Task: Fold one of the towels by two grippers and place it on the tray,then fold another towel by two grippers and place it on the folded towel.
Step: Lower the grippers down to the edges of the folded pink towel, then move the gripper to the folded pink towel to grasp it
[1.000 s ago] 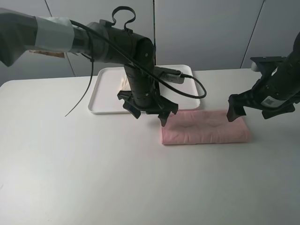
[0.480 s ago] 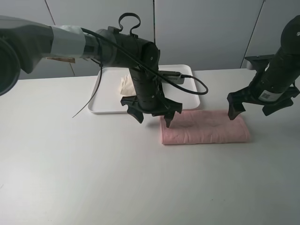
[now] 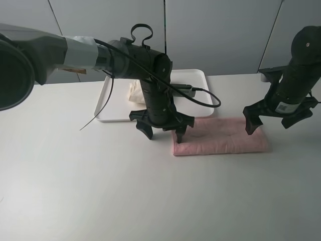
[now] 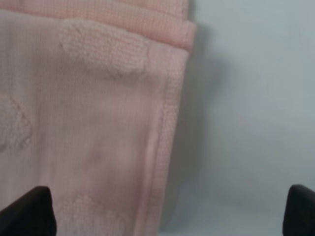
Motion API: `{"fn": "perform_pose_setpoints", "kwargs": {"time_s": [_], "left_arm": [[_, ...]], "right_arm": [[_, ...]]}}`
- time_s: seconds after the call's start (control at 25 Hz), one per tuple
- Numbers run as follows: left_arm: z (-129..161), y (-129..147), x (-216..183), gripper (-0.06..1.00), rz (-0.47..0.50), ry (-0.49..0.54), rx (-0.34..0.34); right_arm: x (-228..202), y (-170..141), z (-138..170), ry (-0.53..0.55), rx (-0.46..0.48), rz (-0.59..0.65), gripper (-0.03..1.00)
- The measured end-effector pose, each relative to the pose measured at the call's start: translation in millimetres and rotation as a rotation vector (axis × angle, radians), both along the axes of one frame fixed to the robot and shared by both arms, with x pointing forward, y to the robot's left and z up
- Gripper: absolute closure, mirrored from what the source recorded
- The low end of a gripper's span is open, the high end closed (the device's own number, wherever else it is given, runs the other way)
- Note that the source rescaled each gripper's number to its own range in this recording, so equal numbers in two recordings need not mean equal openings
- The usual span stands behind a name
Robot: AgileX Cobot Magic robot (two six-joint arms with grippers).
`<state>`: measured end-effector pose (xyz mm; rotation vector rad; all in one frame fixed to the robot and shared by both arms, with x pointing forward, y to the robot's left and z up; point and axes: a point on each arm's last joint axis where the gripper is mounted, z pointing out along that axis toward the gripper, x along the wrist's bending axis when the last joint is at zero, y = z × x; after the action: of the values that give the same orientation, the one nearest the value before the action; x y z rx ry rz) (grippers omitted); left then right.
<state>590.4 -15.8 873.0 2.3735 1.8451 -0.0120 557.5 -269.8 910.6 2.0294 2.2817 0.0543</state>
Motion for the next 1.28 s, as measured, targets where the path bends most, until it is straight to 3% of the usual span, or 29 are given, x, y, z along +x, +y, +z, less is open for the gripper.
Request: {"fn": "perform_pose_setpoints", "kwargs": {"time_s": [0.44, 0.72, 1.28], "left_arm": [[0, 0, 0, -0.04, 0.001, 0.002, 0.004], [0, 1, 0, -0.04, 0.001, -0.004, 0.010], [0, 1, 1, -0.04, -0.021, -0.009, 0.012]], "right_arm": [[6, -1, -28, 0.066, -0.023, -0.005, -0.03], [13, 0, -35, 0.070, -0.024, -0.009, 0.18], [15, 2, -39, 0.083, 0.001, -0.032, 0.20]]}}
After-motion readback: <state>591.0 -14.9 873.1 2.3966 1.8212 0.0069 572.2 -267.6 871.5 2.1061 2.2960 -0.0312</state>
